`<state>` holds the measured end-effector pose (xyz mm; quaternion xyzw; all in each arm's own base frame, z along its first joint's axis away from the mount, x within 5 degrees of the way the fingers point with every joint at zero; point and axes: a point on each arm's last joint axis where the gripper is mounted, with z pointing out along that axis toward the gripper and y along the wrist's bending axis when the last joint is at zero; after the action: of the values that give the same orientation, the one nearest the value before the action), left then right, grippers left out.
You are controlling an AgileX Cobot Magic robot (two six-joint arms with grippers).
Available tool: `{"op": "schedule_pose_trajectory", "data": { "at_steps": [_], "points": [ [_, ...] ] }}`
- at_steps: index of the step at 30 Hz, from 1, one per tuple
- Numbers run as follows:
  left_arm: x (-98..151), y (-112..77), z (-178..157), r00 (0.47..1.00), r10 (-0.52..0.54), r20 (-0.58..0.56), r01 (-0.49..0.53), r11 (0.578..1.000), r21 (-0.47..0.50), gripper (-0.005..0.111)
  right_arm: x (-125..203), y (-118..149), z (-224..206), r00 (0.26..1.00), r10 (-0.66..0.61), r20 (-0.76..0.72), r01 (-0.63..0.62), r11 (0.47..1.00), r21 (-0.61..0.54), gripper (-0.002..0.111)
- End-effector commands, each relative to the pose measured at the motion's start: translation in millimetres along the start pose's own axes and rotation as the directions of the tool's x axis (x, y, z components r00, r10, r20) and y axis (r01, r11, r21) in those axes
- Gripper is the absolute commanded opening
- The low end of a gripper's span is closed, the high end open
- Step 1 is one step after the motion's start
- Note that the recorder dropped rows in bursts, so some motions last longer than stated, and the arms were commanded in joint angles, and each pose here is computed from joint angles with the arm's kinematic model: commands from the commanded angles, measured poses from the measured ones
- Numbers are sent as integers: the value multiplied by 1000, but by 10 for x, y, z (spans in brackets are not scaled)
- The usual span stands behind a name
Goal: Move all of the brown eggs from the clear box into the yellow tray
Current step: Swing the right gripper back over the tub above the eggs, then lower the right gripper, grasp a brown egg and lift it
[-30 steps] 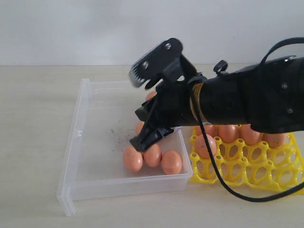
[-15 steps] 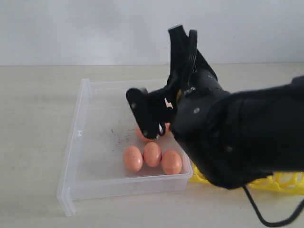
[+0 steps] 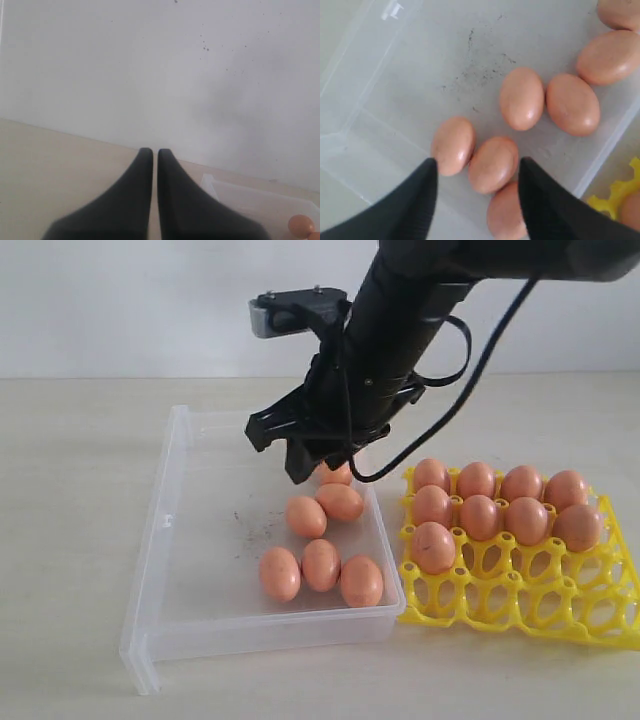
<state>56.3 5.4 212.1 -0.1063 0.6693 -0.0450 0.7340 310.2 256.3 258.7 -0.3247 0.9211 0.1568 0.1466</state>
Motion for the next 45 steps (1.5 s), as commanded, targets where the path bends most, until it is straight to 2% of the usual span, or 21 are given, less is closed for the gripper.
{"op": "schedule_pose_trajectory", "data": {
  "at_steps": [1,2,7,13,23,24,27,28,30,33,35,38,41,45],
  "points": [
    [-10,-5,-3,1000,4,4,-4,1000,6,4,-160,-122,472,995,40,-88,-40,999,-3,52],
    [-10,-5,-3,1000,4,4,-4,1000,6,4,-179,-157,612,992,33,-123,-33,999,3,49],
    [-10,-5,-3,1000,4,4,-4,1000,6,4,-326,-340,909,985,-56,-160,76,990,117,49],
    [-10,-5,-3,1000,4,4,-4,1000,6,4,-366,-341,973,983,-104,-155,120,988,97,49],
    [-10,-5,-3,1000,4,4,-4,1000,6,4,-257,-376,1288,971,-71,-227,87,995,58,48],
    [-10,-5,-3,1000,4,4,-4,1000,6,4,-264,-377,1290,973,-72,-220,87,994,59,46],
    [-10,-5,-3,1000,4,4,-4,1000,6,4,-288,-381,1286,977,-81,-196,95,993,66,7],
    [-10,-5,-3,1000,4,4,-4,1000,6,4,-299,-383,1288,979,-87,-185,102,992,69,0],
    [-10,-5,-3,1000,4,4,-4,1000,6,4,-345,-390,1294,988,-80,-134,91,992,83,0],
    [-10,-5,-3,1000,4,4,-4,1000,6,4,-429,-380,1322,1000,5,-12,-4,994,107,0],
    [-10,-5,-3,1000,4,4,-4,1000,6,4,-450,-329,1331,998,-9,66,1,993,122,0],
    [-10,-5,-3,1000,4,4,-4,1000,6,4,-442,-180,1295,977,-142,160,111,976,189,0],
    [-10,-5,-3,1000,4,4,-4,1000,6,4,-346,0,1229,929,-325,178,269,922,279,0],
    [-10,-5,-3,1000,4,4,-4,1000,6,4,-139,162,1077,860,-489,144,412,833,370,0]
  ]
}}
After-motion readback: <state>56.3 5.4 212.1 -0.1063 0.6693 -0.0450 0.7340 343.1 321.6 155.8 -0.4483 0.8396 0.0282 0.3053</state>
